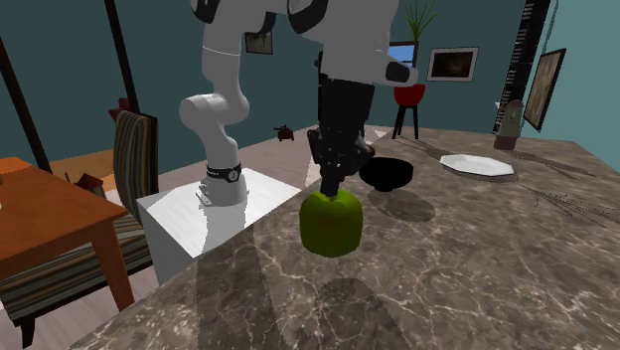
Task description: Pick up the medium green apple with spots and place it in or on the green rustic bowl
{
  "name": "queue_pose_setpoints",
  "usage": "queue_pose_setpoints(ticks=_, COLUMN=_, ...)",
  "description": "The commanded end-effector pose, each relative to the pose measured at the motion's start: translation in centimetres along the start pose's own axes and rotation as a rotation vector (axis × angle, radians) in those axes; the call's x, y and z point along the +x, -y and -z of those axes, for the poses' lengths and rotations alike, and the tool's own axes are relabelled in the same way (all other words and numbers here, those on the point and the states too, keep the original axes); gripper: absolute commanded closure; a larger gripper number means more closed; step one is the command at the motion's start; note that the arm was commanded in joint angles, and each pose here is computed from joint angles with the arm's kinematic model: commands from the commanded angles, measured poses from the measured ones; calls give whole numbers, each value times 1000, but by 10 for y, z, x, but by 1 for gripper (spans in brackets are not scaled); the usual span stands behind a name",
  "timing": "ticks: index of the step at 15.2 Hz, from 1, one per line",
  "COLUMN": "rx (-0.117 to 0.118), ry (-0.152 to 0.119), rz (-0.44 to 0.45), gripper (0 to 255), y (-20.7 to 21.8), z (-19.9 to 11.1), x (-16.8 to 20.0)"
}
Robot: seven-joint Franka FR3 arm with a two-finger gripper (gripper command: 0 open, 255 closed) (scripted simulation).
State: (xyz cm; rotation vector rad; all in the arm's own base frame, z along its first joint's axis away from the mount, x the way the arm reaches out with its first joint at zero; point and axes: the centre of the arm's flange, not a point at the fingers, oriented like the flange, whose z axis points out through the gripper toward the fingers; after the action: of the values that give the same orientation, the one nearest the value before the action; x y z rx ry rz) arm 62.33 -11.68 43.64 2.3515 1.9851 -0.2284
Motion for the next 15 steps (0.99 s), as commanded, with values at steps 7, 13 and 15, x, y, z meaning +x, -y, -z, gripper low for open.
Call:
queue_pose_setpoints(ticks=7, rx=0, ry=0, rz=0, gripper=255, y=2, z=41, x=-7)
queue_pose_setpoints(ticks=13, rx=0, ry=0, rz=0, gripper=255, y=4, z=73, x=-12)
queue_pose_setpoints(ticks=15, rx=0, ry=0, rz=0, gripper=255, y=4, z=83, x=-13)
